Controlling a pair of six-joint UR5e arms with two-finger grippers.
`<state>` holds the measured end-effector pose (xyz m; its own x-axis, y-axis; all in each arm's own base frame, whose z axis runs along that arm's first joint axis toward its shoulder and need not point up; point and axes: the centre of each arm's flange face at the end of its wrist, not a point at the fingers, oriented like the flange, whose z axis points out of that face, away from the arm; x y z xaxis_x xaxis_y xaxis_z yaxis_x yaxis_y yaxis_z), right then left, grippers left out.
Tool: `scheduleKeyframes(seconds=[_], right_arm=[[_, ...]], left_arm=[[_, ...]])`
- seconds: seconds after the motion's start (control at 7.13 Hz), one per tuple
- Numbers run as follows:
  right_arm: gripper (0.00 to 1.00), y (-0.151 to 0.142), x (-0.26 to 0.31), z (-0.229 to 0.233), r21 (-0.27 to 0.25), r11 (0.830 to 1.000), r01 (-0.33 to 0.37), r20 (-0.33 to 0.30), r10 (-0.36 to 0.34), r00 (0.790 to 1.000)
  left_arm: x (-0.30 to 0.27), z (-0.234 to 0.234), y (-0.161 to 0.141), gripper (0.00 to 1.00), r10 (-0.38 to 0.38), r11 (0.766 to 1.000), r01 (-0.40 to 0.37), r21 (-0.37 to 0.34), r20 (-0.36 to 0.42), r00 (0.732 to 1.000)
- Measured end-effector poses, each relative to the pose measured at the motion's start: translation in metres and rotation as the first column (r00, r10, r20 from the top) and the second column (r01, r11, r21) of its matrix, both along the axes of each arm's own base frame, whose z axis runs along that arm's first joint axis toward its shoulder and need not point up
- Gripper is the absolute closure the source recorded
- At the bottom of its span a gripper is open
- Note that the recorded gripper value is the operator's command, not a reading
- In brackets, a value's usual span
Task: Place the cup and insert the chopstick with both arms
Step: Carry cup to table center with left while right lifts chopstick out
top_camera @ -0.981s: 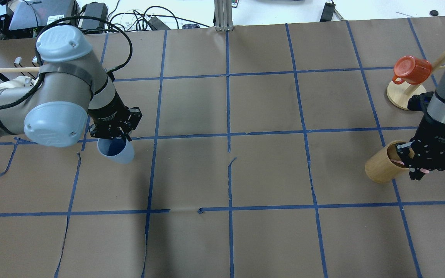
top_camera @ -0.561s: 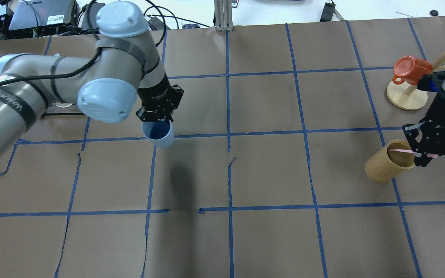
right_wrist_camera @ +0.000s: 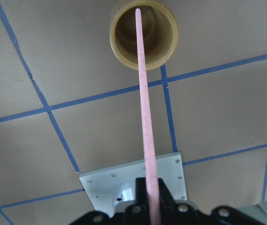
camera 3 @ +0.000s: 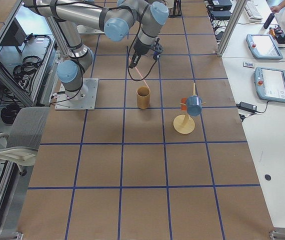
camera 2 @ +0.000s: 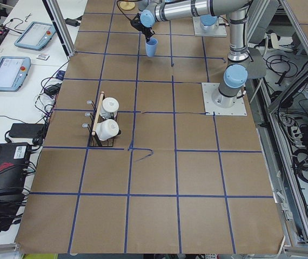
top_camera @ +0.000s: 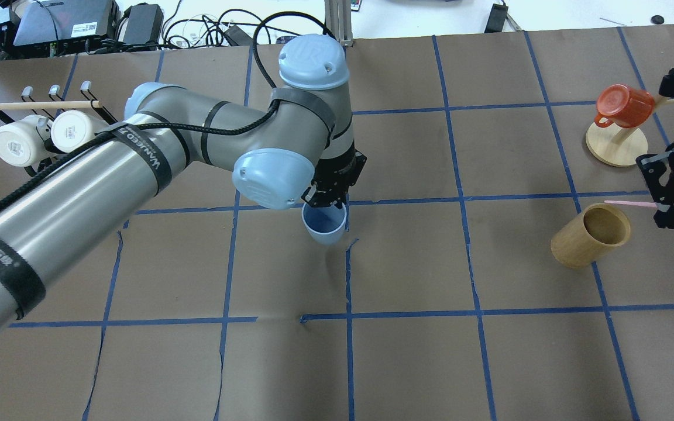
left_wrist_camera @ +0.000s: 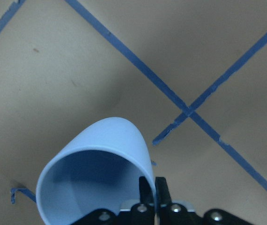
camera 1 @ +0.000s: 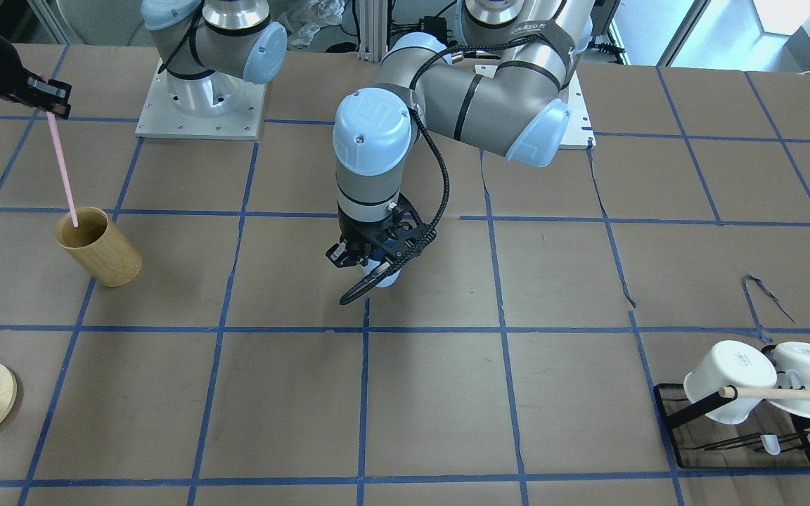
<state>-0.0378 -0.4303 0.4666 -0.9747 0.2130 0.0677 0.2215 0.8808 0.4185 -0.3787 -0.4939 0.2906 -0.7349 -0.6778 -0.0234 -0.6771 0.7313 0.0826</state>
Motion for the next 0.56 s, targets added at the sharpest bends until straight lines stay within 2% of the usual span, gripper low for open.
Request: scheduleKeyframes(seconds=[0.14, 0.28, 0.42, 0.56], right_arm=[[1.0, 0.001, 0.009, 0.015, 0.005, 1.0, 0.016, 0.035, -0.016, 0.999], [1.0, -0.002, 0.02, 0.028, -0.006, 1.0, 0.017, 0.06, -0.017, 0.998], [1.0, -0.008, 0.031, 0.034, -0.033, 0.999, 0.004, 0.074, -0.001, 0.997], [1.0, -0.015, 0.044, 0.037, -0.071, 0.997, -0.021, 0.075, 0.027, 0.997]], left_arm=[[-0.006, -0.005, 0.003, 0.0, -0.024, 1.0, 0.024, 0.008, -0.004, 1.0], [-0.012, -0.009, 0.005, 0.0, -0.037, 0.999, 0.038, 0.032, -0.048, 0.998], [-0.018, -0.008, 0.006, 0.0, -0.037, 0.997, 0.044, 0.06, -0.119, 0.992], [-0.018, -0.004, 0.004, 0.0, -0.035, 0.997, 0.046, 0.066, -0.157, 0.987]])
